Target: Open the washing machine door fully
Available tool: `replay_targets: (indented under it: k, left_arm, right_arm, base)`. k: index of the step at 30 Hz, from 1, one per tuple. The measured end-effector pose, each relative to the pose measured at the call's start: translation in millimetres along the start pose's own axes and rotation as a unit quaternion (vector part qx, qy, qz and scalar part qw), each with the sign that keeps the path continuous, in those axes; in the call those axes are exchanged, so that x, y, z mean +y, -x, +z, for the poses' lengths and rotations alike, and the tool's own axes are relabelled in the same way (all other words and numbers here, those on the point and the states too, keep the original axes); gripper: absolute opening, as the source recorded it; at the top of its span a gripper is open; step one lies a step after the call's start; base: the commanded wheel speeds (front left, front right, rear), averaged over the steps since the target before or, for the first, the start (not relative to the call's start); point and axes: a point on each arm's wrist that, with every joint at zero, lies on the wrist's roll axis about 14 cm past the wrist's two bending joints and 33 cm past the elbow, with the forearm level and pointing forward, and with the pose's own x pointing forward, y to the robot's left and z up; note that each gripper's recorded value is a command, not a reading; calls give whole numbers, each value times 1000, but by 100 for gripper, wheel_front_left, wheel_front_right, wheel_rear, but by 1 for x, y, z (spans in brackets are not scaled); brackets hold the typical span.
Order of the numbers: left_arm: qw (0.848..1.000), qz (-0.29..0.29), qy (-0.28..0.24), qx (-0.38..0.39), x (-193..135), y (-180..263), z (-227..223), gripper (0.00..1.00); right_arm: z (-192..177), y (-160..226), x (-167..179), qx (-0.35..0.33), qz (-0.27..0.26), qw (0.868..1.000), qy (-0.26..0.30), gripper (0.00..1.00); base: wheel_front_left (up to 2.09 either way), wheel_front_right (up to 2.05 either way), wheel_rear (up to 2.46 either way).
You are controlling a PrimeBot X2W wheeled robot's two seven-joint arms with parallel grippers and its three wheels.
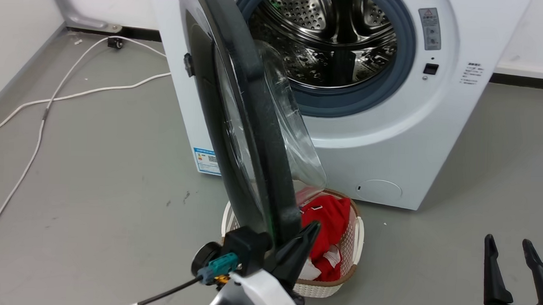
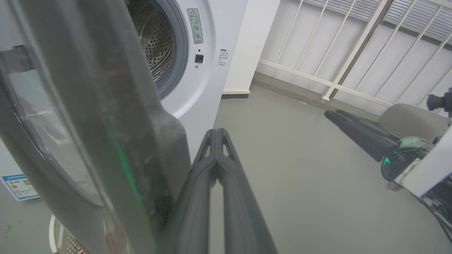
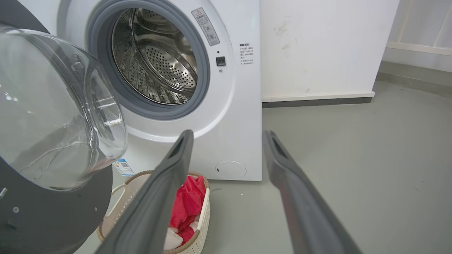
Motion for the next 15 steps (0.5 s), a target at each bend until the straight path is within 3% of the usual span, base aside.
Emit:
replay_targets:
  k: [7, 15]
  left_arm:
    - [998, 51, -40, -6, 26, 27, 9, 0]
    - [993, 109, -42, -33, 46, 56, 25, 0]
  right_arm:
    - [-2, -11, 10, 6, 17, 1000, 14, 100]
    - [-7, -32, 42, 13, 66, 998, 14, 100]
  base:
    - [0, 0, 0]
    - [0, 0, 0]
